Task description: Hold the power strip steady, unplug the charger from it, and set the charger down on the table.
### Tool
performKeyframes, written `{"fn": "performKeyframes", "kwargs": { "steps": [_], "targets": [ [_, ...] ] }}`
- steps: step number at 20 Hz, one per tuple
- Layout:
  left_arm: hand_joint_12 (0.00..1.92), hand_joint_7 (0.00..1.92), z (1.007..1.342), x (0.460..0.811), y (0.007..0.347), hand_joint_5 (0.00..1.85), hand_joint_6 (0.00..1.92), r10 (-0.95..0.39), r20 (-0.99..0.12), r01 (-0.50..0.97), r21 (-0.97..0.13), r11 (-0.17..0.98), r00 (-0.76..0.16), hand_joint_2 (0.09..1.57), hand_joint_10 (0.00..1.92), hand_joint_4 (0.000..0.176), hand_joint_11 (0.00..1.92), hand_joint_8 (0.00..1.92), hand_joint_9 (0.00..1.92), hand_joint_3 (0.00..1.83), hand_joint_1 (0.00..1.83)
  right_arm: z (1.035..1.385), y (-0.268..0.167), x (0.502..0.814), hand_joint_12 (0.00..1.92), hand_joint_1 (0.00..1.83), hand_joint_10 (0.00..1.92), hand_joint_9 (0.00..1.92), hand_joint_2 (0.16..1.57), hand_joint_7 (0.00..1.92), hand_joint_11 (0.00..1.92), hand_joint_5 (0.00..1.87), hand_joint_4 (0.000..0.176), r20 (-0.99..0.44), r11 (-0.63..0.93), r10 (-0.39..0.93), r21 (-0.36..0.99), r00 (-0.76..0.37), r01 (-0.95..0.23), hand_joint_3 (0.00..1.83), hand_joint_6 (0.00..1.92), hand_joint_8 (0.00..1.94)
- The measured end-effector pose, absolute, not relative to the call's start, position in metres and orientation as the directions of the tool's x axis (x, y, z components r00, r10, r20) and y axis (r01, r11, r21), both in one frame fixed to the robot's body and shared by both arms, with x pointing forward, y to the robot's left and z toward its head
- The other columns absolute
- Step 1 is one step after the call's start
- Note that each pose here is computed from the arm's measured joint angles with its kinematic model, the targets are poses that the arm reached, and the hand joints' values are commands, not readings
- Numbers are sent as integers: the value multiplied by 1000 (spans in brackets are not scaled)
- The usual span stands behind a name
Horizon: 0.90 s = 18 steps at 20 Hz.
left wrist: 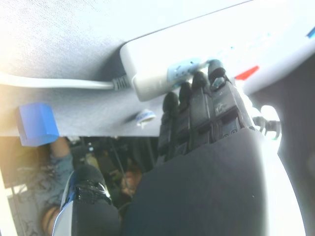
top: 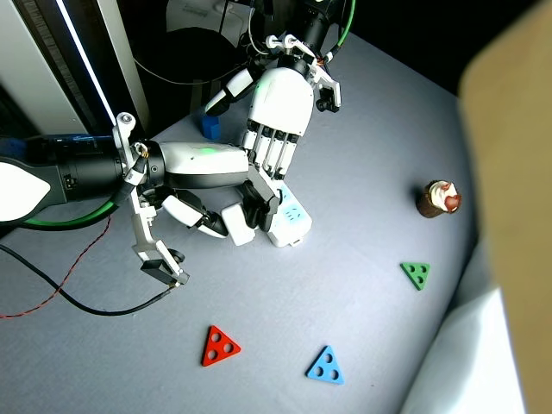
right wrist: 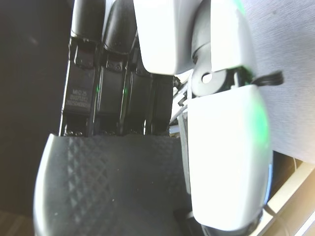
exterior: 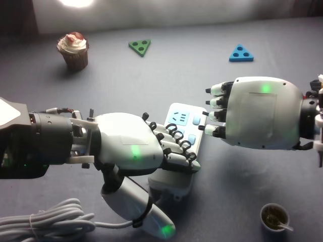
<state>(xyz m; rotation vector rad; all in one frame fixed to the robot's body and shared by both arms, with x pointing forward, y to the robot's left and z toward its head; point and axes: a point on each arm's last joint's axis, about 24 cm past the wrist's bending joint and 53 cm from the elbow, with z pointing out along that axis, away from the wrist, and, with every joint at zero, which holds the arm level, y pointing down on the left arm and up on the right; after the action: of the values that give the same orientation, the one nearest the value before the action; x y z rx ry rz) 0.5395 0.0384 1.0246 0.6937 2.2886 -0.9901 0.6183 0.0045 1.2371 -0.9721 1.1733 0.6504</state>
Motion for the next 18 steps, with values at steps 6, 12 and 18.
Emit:
{"fn": "performKeyframes", "kwargs": {
  "steps": [6, 12, 18],
  "targets": [
    [19, 267, 1026, 540, 38, 233, 4, 237, -656, 641, -485, 594, -716, 1006, 5, 0, 214, 6, 250, 1, 0, 1236, 9, 617, 752, 1114, 0, 829, 1035, 813, 543, 788, 0, -954, 452, -60, -288, 294, -844, 0, 124, 5],
    [9, 249, 1028, 541, 36, 224, 0, 233, -660, 643, -486, 592, -714, 1007, 0, 0, 194, 0, 216, 2, 0, 1238, 14, 611, 436, 783, 0, 453, 1013, 467, 291, 384, 0, -954, 441, -48, -285, 295, -851, 3, 0, 0],
    [14, 252, 1028, 540, 36, 223, 5, 233, -660, 642, -487, 593, -715, 1012, 7, 0, 208, 6, 231, 3, 0, 1287, 3, 608, 252, 475, 0, 348, 947, 327, 265, 218, 0, -966, 503, 82, -173, 246, -847, 0, 0, 0]
  ]
}}
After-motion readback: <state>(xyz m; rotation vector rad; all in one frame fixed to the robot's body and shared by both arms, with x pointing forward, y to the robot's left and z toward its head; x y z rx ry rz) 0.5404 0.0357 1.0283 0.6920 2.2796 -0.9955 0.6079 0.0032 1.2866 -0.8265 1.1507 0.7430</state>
